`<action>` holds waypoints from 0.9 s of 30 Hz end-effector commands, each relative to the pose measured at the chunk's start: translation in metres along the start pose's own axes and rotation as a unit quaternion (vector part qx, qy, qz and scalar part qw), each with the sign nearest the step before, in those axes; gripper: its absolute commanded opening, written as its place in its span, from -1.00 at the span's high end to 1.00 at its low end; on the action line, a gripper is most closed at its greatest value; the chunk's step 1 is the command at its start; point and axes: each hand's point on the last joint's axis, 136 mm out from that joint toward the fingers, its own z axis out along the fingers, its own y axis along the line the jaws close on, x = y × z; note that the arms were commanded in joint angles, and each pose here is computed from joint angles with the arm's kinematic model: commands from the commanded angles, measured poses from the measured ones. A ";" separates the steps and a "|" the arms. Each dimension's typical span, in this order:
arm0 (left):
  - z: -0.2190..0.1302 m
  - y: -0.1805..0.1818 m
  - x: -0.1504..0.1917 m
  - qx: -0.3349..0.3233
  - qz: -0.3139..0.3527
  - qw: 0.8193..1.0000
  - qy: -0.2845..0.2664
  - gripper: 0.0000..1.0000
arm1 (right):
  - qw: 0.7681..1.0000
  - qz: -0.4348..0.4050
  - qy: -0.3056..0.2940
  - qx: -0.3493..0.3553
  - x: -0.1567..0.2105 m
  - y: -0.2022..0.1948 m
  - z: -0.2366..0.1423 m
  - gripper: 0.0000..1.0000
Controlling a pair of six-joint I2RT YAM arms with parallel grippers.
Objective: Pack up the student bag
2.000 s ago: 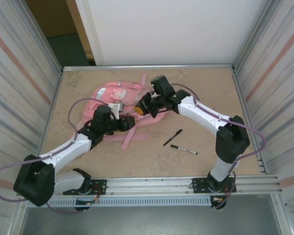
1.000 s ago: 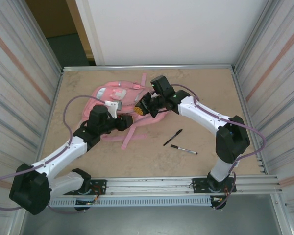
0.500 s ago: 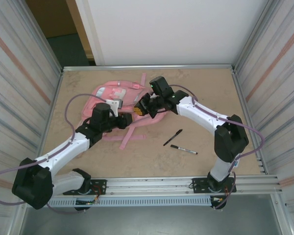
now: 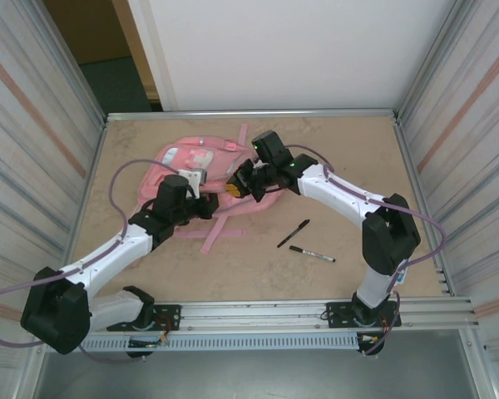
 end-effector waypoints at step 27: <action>-0.052 0.121 0.029 -0.081 -0.280 0.955 0.048 0.75 | 0.998 -0.014 -0.016 0.061 0.022 -0.063 0.029 1.00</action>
